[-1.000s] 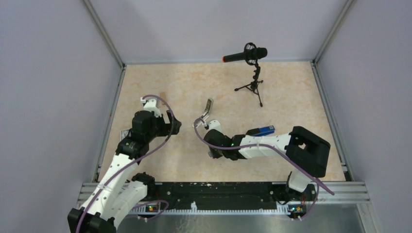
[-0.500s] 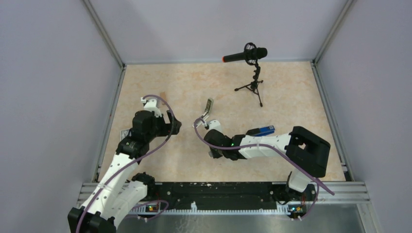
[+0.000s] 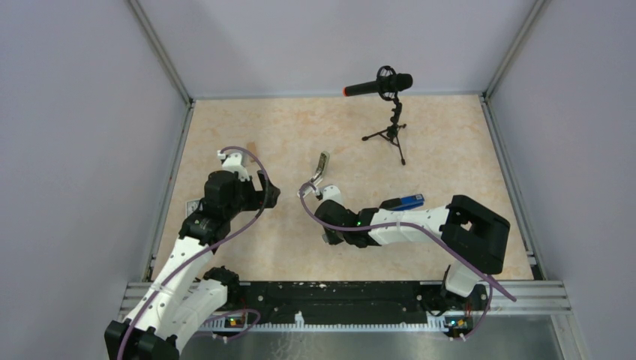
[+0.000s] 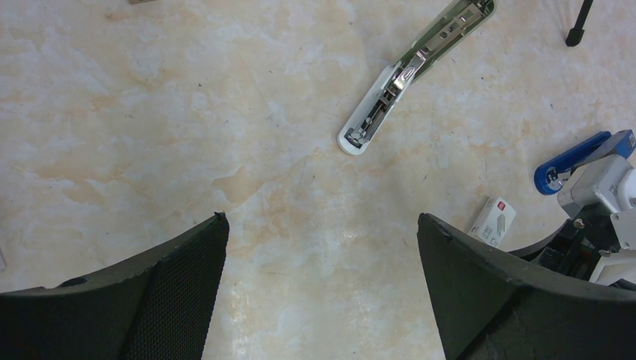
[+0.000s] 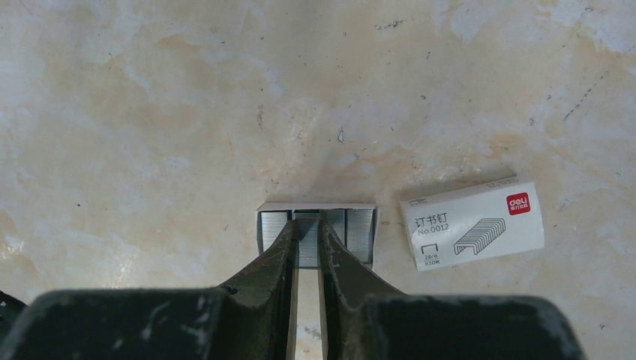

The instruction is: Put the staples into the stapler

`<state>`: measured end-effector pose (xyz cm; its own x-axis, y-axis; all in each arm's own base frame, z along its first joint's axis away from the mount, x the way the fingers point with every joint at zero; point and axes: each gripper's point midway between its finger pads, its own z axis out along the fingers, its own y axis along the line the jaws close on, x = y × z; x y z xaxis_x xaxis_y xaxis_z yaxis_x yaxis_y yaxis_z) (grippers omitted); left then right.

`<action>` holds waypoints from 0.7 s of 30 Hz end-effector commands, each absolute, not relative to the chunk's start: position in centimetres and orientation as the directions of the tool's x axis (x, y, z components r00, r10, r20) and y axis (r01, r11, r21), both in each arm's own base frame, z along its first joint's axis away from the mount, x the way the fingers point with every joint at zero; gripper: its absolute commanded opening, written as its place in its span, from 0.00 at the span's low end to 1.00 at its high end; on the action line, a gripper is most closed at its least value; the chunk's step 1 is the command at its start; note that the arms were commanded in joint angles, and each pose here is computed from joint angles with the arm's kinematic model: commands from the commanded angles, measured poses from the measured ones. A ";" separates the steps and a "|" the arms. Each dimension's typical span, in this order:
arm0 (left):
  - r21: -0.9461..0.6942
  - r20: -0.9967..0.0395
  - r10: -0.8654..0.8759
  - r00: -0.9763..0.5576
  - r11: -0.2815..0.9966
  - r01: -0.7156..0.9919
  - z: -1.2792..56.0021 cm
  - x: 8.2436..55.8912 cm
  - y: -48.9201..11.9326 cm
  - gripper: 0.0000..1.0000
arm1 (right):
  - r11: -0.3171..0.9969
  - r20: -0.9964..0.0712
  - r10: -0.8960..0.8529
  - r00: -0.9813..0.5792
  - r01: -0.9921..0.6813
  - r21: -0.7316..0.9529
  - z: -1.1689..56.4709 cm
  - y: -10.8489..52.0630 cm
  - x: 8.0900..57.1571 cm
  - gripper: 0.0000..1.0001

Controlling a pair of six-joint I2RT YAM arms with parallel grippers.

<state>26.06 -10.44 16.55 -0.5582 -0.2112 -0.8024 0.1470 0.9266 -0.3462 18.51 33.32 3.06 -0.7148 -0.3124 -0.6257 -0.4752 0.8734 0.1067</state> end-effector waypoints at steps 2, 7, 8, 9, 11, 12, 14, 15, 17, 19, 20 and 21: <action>-0.346 -0.827 -0.216 -0.520 0.923 0.167 17.8 26.7 -10.6 0.99 | 0.884 -0.666 -0.280 -0.692 -0.455 0.102 4.7 33.3 18.9 0.10; -0.346 -0.827 -0.216 -0.519 0.924 0.166 17.8 26.8 -10.6 0.99 | 0.886 -0.702 -0.248 -0.667 -0.449 0.113 6.8 33.3 19.4 0.10; -0.346 -0.827 -0.216 -0.519 0.923 0.166 17.8 26.7 -10.6 0.99 | 0.885 -0.706 -0.246 -0.664 -0.451 0.116 7.0 33.4 19.5 0.10; -0.346 -0.827 -0.216 -0.519 0.923 0.167 17.8 26.8 -10.6 0.99 | 0.884 -0.708 -0.246 -0.662 -0.453 0.117 7.1 33.4 19.5 0.10; -0.347 -0.827 -0.217 -0.518 0.923 0.168 17.9 26.8 -10.6 0.99 | 0.882 -0.705 -0.249 -0.664 -0.456 0.118 7.0 33.5 19.4 0.10; -0.347 -0.827 -0.217 -0.519 0.923 0.167 17.9 26.7 -10.6 0.99 | 0.880 -0.702 -0.253 -0.666 -0.460 0.119 6.8 33.5 19.3 0.10; -0.346 -0.827 -0.217 -0.518 0.923 0.166 17.9 26.7 -10.6 0.99 | 0.872 -0.694 -0.256 -0.673 -0.470 0.134 6.6 33.8 19.1 0.11; -0.346 -0.827 -0.216 -0.518 0.923 0.168 17.9 26.7 -10.6 0.99 | 0.868 -0.690 -0.258 -0.676 -0.476 0.142 6.3 34.0 18.8 0.13; -0.346 -0.827 -0.217 -0.519 0.923 0.166 17.8 26.8 -10.6 0.99 | 0.861 -0.686 -0.260 -0.679 -0.484 0.154 6.1 34.1 18.6 0.17; -0.347 -0.827 -0.217 -0.518 0.923 0.168 17.9 26.8 -10.7 0.99 | 0.860 -0.683 -0.263 -0.681 -0.486 0.153 5.9 34.0 18.5 0.21; -0.347 -0.827 -0.216 -0.519 0.922 0.169 17.9 26.7 -10.7 0.99 | 0.860 -0.681 -0.268 -0.681 -0.488 0.149 5.8 33.9 18.5 0.22; -0.347 -0.827 -0.216 -0.518 0.922 0.169 17.9 26.7 -10.7 0.99 | 0.860 -0.680 -0.273 -0.681 -0.490 0.145 5.7 33.9 18.5 0.24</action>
<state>26.06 -10.44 16.55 -0.5582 -0.2109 -0.8025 0.1472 0.9267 -0.3459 18.83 33.28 5.08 -0.6964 -0.2732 -0.6636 -0.4647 0.8763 0.1270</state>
